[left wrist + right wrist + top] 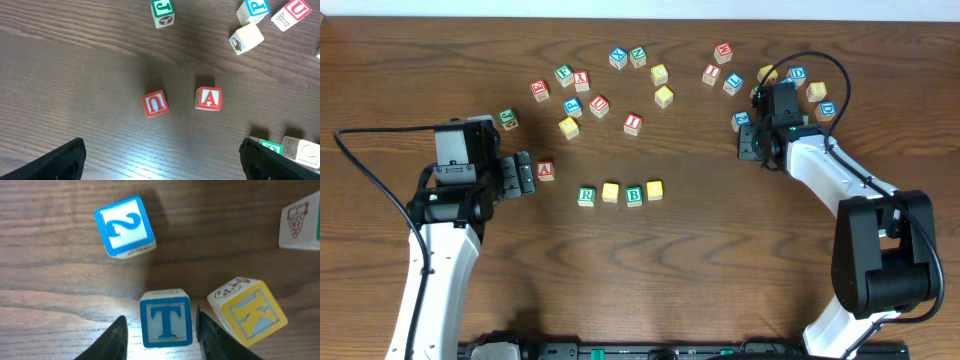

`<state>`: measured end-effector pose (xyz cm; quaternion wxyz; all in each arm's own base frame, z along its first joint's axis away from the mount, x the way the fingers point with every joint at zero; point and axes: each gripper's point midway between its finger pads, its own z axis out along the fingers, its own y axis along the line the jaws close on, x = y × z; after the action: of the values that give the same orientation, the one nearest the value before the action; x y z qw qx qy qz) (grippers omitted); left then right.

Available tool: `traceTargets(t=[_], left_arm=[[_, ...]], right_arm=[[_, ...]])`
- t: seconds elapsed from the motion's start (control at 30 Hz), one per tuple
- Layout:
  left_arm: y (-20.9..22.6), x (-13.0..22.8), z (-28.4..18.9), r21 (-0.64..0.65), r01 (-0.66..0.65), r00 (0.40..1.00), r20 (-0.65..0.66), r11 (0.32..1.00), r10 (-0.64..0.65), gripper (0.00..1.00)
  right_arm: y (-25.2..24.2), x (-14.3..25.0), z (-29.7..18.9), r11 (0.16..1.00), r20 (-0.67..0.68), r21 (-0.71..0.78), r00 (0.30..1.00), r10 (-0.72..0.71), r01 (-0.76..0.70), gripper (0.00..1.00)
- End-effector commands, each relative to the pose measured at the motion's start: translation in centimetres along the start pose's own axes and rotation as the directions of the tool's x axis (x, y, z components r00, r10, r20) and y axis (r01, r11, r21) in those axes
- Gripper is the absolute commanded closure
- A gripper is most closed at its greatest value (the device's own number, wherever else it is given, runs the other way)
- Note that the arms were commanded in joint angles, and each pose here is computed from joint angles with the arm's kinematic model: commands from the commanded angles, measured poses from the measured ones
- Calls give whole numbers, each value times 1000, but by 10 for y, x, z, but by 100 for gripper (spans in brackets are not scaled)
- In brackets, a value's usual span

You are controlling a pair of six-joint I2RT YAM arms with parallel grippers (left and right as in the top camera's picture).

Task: Spell out ROBOT
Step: 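Lower the right gripper around the blue T block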

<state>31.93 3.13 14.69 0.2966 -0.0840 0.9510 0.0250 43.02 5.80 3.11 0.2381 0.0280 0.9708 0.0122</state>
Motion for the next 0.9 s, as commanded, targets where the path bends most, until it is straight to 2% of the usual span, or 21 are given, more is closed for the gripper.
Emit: traceTargets(t=[0.0, 0.27, 0.7, 0.87], left_arm=[[1, -11, -6, -2, 0, 1000, 26, 1000, 0, 4], [1, -11, -6, -2, 0, 1000, 26, 1000, 0, 4], [1, -11, -6, -2, 0, 1000, 26, 1000, 0, 4], [1, -11, -6, -2, 0, 1000, 26, 1000, 0, 4]], right_arm=[[-5, 14, 5, 1000, -47, 7, 999, 20, -20, 56], [-5, 21, 19, 1000, -91, 7, 996, 25, -24, 58], [1, -12, 12, 1000, -40, -7, 999, 27, -27, 59], [-1, -12, 13, 999, -40, -4, 999, 32, -32, 64]])
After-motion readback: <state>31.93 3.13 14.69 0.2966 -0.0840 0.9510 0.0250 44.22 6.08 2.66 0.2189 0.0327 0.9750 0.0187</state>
